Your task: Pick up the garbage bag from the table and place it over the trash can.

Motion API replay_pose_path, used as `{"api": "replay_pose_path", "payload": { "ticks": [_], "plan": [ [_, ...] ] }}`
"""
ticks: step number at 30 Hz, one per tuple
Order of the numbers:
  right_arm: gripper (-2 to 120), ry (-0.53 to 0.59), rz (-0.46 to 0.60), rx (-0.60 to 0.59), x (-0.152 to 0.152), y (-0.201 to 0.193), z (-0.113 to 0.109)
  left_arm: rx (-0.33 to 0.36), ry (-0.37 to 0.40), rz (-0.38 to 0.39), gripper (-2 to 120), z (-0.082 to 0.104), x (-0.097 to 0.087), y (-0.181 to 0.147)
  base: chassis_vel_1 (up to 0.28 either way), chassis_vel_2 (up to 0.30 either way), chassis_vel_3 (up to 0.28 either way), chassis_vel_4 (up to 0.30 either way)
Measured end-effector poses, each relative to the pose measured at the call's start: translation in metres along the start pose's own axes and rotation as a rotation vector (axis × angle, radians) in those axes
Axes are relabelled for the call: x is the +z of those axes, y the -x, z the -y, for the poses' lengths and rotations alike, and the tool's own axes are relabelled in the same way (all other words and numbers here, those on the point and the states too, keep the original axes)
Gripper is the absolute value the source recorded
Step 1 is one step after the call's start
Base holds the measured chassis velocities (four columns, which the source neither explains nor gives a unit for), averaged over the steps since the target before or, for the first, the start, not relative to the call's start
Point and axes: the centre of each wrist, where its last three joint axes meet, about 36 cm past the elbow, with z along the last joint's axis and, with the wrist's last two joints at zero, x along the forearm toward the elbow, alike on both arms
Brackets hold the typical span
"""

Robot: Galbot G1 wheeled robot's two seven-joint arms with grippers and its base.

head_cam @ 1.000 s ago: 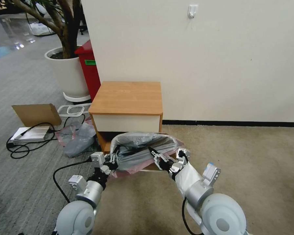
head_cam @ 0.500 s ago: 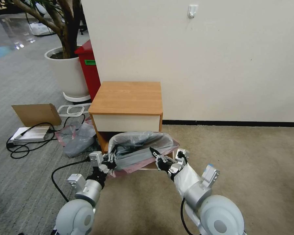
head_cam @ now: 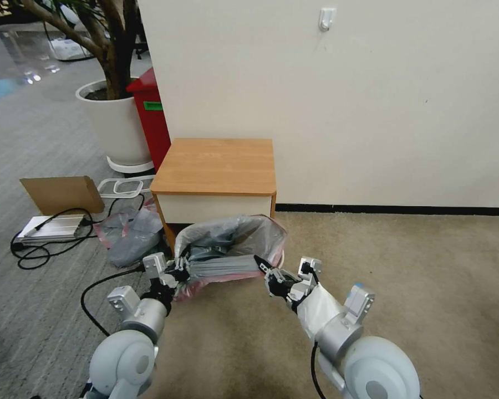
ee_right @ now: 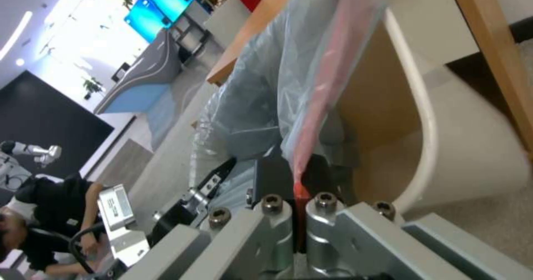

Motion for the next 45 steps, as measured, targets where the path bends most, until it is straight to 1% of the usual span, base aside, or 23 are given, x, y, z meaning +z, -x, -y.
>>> {"api": "replay_pose_path", "payload": {
  "ticks": [17, 20, 27, 30, 39, 42, 45],
  "plan": [
    [0, -0.071, 0.005, 0.022, 0.008, -0.009, 0.005, -0.025, -0.047, 0.000, 5, 0.000, -0.003, 0.000, 0.000, 0.000, 0.000, 0.000],
    [0, -0.105, 0.028, 0.047, 0.008, -0.008, 0.012, -0.019, -0.077, -0.004, 5, 0.000, -0.006, -0.002, 0.000, 0.000, 0.000, 0.000],
    [0, -0.145, 0.056, 0.084, 0.008, -0.007, 0.022, -0.022, -0.105, -0.014, 5, -0.001, -0.009, -0.003, 0.000, 0.000, 0.000, 0.000],
    [0, -0.147, 0.062, 0.095, 0.011, -0.007, 0.022, -0.024, -0.131, -0.024, 5, 0.000, -0.009, -0.003, 0.000, 0.000, 0.000, 0.000],
    [0, -0.153, 0.058, 0.121, 0.016, -0.007, 0.023, -0.024, -0.140, -0.030, 5, 0.001, -0.008, -0.004, 0.000, 0.000, 0.000, 0.000],
    [0, -0.198, 0.053, 0.145, 0.021, -0.008, 0.023, -0.021, -0.142, -0.032, 5, 0.002, -0.007, -0.004, 0.000, 0.000, 0.000, 0.000],
    [0, -0.218, 0.048, 0.156, 0.025, -0.009, 0.020, -0.019, -0.145, -0.030, 5, 0.003, -0.007, -0.004, 0.000, 0.000, 0.000, 0.000]
  ]
}}
